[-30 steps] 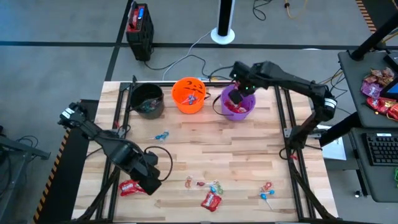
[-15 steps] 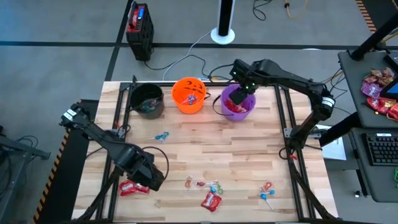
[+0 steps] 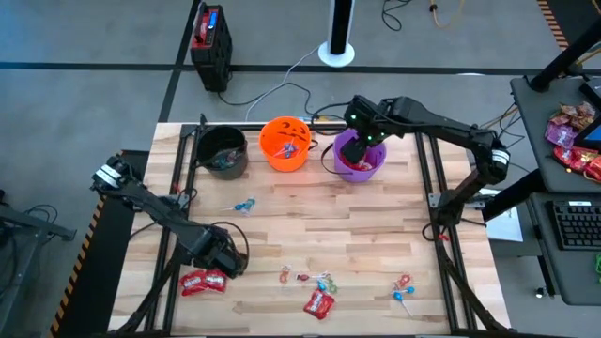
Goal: Sort candy by brand, put in halloween buckets
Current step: Put the red candy into the violet bucket
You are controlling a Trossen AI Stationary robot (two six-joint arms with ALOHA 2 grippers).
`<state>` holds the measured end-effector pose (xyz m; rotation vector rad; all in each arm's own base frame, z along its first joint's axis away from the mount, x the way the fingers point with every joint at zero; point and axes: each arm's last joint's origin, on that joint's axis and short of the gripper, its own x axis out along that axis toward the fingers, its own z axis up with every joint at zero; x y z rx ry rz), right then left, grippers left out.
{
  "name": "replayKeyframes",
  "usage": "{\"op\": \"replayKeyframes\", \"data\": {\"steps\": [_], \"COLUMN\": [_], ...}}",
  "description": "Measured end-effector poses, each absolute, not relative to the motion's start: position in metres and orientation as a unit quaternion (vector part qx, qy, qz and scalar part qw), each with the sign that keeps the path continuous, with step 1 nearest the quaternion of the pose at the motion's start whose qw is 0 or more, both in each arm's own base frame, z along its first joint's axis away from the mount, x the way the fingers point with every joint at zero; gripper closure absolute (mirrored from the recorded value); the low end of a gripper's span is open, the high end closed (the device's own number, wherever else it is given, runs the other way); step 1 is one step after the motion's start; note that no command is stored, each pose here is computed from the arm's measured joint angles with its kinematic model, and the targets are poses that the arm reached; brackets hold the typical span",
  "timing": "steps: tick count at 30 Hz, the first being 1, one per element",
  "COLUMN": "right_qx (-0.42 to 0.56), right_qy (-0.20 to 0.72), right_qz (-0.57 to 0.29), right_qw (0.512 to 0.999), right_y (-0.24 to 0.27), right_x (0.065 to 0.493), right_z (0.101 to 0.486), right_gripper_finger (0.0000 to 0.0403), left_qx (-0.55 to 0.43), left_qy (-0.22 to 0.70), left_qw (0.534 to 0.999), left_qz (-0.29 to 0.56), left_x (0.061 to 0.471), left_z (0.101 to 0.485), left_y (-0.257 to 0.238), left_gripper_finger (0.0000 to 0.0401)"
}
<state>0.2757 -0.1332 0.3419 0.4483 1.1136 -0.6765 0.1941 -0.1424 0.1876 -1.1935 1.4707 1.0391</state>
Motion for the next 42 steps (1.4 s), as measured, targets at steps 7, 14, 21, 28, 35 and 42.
{"op": "replayKeyframes", "data": {"steps": [7, 14, 21, 28, 35, 42], "right_qx": [0.208, 0.206, 0.205, 0.198, 0.196, 0.193], "right_qy": [0.516, 0.517, 0.518, 0.52, 0.521, 0.52], "right_qz": [-0.31, -0.308, -0.308, -0.305, -0.301, -0.297], "right_qw": [0.771, 0.772, 0.772, 0.773, 0.774, 0.777], "right_y": [-0.13, -0.129, -0.129, -0.129, -0.129, -0.127], "right_x": [0.278, 0.278, 0.279, 0.279, 0.279, 0.28], "right_z": [0.341, 0.341, 0.34, 0.34, 0.34, 0.341], "right_gripper_finger": [0.0202, 0.0202, 0.0202, 0.0202, 0.0202, 0.0202], "left_qx": [-0.517, -0.507, -0.523, -0.528, -0.489, -0.437], "left_qy": [0.587, 0.586, 0.593, 0.577, 0.59, 0.613], "left_qw": [0.477, 0.475, 0.462, 0.481, 0.461, 0.463], "left_qz": [0.401, 0.417, 0.401, 0.397, 0.447, 0.467], "left_x": [0.189, 0.181, 0.185, 0.199, 0.2, 0.211], "left_z": [0.154, 0.143, 0.148, 0.19, 0.169, 0.137], "left_y": [-0.138, -0.134, -0.138, -0.154, -0.194, -0.212], "left_gripper_finger": [0.0233, 0.0243, 0.0244, 0.0244, 0.0243, 0.0243]}}
